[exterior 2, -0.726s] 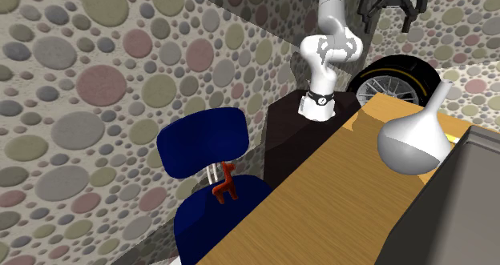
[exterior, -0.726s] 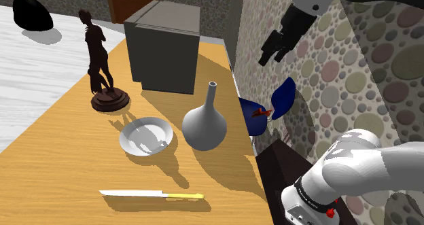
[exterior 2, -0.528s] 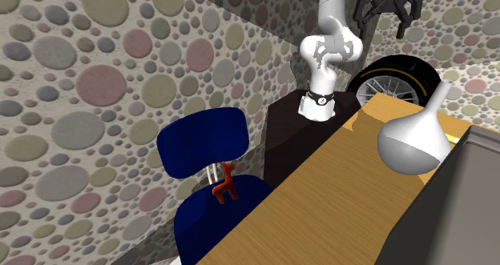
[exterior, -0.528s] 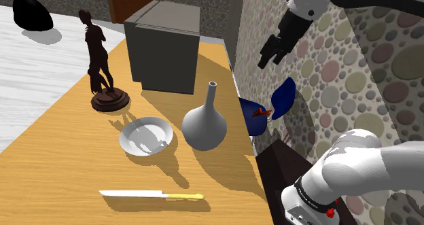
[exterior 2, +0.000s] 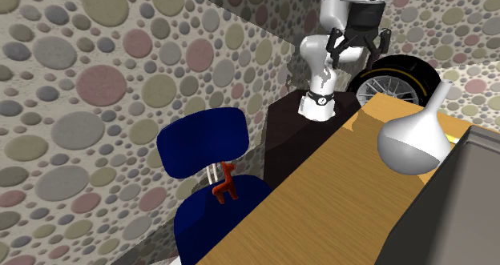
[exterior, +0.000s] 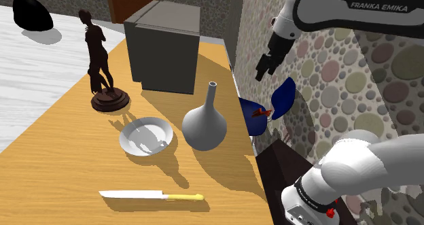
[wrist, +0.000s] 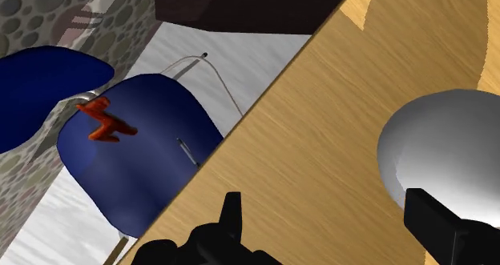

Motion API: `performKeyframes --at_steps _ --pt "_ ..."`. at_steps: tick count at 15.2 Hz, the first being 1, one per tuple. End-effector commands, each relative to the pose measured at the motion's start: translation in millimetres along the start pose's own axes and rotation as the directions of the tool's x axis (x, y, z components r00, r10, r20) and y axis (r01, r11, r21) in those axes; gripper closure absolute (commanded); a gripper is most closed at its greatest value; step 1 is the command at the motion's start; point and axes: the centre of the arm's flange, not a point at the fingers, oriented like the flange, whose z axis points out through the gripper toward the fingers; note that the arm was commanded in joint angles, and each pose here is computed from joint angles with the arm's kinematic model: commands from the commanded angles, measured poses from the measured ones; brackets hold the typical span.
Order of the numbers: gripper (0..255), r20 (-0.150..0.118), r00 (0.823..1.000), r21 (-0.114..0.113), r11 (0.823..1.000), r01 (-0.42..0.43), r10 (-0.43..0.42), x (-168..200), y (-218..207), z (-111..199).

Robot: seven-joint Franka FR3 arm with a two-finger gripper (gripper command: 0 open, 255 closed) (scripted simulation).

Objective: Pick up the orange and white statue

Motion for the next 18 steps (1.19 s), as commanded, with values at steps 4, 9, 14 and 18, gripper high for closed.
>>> performKeyframes --at_steps 4,9,14,18 --pt "0 0.073 0.996 -0.021 0.999 0.045 -0.043 17.8 37.7 51.5" --pt "0 0.146 0.986 -0.039 0.995 0.088 -0.082 35.1 76.1 102.8" --pt "0 0.219 0.968 -0.053 0.990 0.133 -0.118 50.2 115.1 154.4" --pt "0 0.277 0.950 -0.062 0.984 0.169 -0.146 60.8 146.7 195.8"
